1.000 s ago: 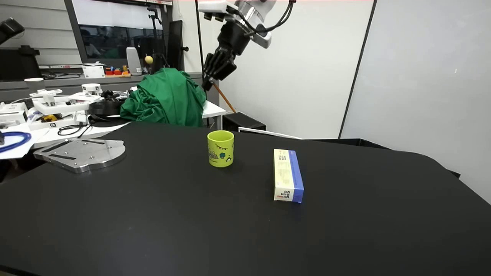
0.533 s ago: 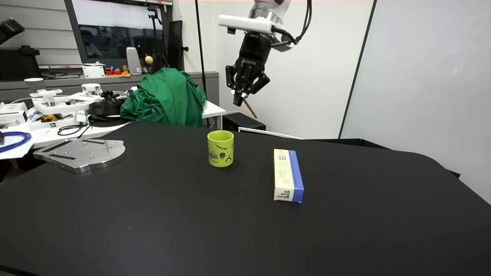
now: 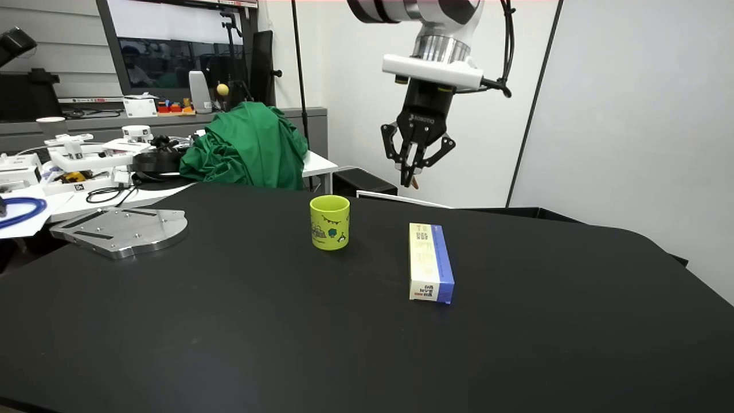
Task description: Take the Allen key out of the mug and put it on the box
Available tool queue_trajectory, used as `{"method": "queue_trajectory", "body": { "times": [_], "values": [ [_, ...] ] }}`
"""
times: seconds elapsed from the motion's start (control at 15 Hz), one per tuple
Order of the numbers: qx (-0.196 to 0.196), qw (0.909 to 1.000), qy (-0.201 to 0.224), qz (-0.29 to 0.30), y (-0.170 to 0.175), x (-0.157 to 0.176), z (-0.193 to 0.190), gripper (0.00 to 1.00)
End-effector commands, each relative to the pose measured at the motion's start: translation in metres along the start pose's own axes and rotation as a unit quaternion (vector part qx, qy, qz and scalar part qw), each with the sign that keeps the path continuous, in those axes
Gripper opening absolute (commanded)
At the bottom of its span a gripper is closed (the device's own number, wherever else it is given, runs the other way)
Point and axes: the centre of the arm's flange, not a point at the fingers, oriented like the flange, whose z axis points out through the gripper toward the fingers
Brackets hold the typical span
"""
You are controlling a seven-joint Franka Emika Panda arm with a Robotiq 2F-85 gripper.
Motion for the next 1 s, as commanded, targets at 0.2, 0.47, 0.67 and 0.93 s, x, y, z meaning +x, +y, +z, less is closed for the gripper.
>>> {"method": "queue_trajectory", "body": {
  "times": [0.2, 0.47, 0.67, 0.93],
  "values": [
    [0.006, 0.9972, 0.066, -0.033, 0.030, -0.032, 0.031, 0.02],
    [0.000, 0.9958, 0.078, -0.049, 0.039, -0.046, 0.051, 0.02],
    [0.002, 0.9945, 0.085, -0.061, 0.044, -0.055, 0.064, 0.02],
    [0.006, 0.9937, 0.088, -0.068, 0.053, -0.062, 0.081, 0.02]
  ]
}}
